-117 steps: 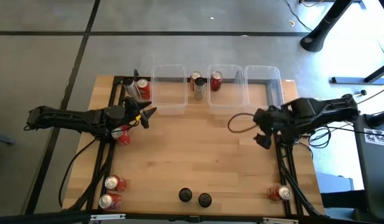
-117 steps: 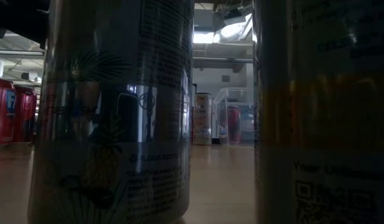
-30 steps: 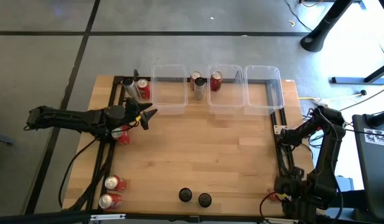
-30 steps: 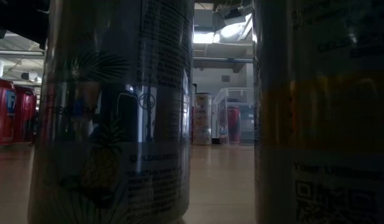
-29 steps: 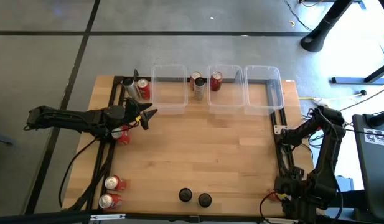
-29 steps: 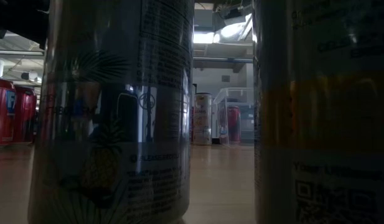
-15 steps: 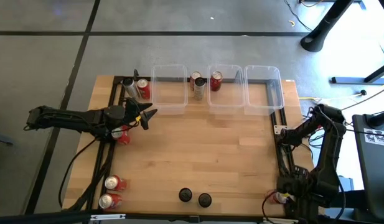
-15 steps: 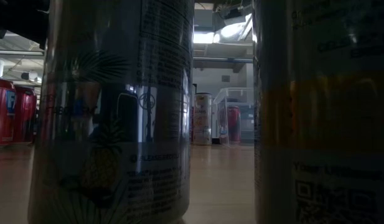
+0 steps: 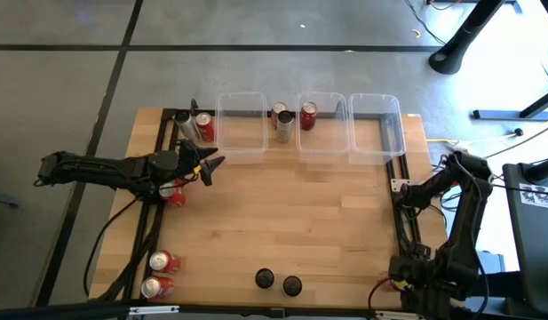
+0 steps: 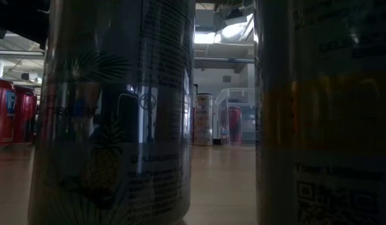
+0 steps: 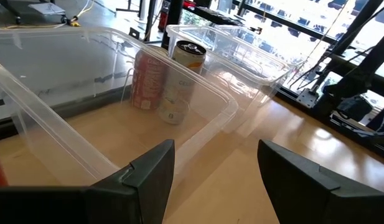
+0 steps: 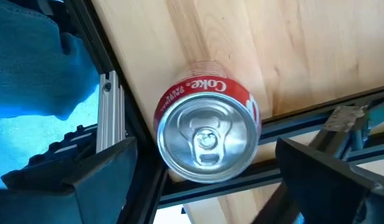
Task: Sort soda cans
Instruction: Put the bottom red soda can into the center transparent bin
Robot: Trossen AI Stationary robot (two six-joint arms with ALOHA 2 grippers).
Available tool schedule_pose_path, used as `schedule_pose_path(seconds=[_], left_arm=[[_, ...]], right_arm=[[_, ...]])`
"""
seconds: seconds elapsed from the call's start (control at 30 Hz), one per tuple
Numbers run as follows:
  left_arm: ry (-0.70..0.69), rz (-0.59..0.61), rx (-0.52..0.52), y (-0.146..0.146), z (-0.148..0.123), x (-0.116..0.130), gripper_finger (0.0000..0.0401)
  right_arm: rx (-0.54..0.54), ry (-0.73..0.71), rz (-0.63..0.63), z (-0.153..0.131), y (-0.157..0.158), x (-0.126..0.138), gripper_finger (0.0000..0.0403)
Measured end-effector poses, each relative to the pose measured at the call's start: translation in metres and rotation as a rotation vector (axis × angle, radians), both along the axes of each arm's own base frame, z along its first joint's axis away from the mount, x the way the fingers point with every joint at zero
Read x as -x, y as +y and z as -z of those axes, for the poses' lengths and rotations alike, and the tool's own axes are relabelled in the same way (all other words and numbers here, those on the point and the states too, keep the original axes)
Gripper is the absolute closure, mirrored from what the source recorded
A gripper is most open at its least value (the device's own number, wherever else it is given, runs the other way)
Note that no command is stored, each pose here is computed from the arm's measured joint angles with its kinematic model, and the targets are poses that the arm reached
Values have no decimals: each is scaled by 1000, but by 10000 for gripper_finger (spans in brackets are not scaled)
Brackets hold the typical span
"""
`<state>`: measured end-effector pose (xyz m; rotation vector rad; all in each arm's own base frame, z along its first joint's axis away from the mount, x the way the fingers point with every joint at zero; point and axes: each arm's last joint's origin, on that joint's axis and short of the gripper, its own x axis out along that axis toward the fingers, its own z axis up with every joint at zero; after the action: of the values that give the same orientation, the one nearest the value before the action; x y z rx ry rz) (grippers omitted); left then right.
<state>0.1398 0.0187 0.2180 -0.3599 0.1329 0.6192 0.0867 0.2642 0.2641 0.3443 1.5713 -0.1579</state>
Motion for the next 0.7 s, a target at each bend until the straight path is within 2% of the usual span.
schedule_pose_path(seconds=[0.13,0.7], left_arm=[[3,2,-4,0,0,0,180],[6,2,-7,0,0,0,180]], right_arm=[[46,0,-12,9,4,-2,24],[126,22,-36,40,21,-8,24]])
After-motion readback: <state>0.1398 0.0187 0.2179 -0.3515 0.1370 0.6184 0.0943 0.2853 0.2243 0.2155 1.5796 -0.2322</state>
